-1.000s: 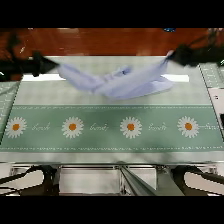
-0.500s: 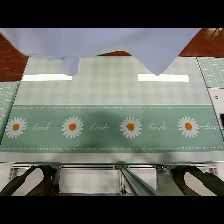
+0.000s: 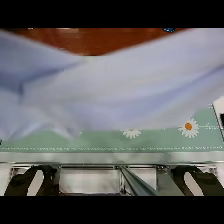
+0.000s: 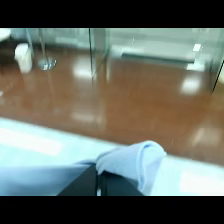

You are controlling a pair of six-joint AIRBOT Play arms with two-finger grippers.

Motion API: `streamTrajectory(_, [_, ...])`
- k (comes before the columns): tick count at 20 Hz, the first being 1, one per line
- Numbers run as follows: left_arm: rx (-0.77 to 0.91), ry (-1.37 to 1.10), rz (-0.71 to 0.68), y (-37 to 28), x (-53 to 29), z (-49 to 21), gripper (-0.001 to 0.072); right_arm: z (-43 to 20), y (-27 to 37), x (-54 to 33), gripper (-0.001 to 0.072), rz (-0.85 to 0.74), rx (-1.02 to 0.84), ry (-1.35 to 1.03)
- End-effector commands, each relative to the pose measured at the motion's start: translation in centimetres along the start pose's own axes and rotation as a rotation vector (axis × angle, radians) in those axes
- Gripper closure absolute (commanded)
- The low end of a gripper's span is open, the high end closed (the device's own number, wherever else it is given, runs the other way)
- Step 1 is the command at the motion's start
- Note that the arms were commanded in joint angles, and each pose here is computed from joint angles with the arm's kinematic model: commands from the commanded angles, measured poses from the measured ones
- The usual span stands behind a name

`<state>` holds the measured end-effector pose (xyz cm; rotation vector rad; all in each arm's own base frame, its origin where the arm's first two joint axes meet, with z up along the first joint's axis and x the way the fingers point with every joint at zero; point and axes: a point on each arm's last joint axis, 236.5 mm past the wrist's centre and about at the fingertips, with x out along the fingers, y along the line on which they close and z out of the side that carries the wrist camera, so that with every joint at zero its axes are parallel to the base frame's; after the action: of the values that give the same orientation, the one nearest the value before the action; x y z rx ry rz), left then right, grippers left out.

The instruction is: Fold the shirts.

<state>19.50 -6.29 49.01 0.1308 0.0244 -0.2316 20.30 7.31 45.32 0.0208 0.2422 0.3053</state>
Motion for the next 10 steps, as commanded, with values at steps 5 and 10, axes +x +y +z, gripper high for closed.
streamTrajectory(5, [-0.215,0.550,0.068,2.7,6.6,-21.3,0.0688,-14.2,-3.4,8.4,0.0694,-0.002,0.214,0.356])
streamTrajectory(10, [-0.499,0.751,0.104,2.8,17.4,-37.6,0.0688,-23.6,-8.3,20.6,0.0693,0.012,0.348,0.584])
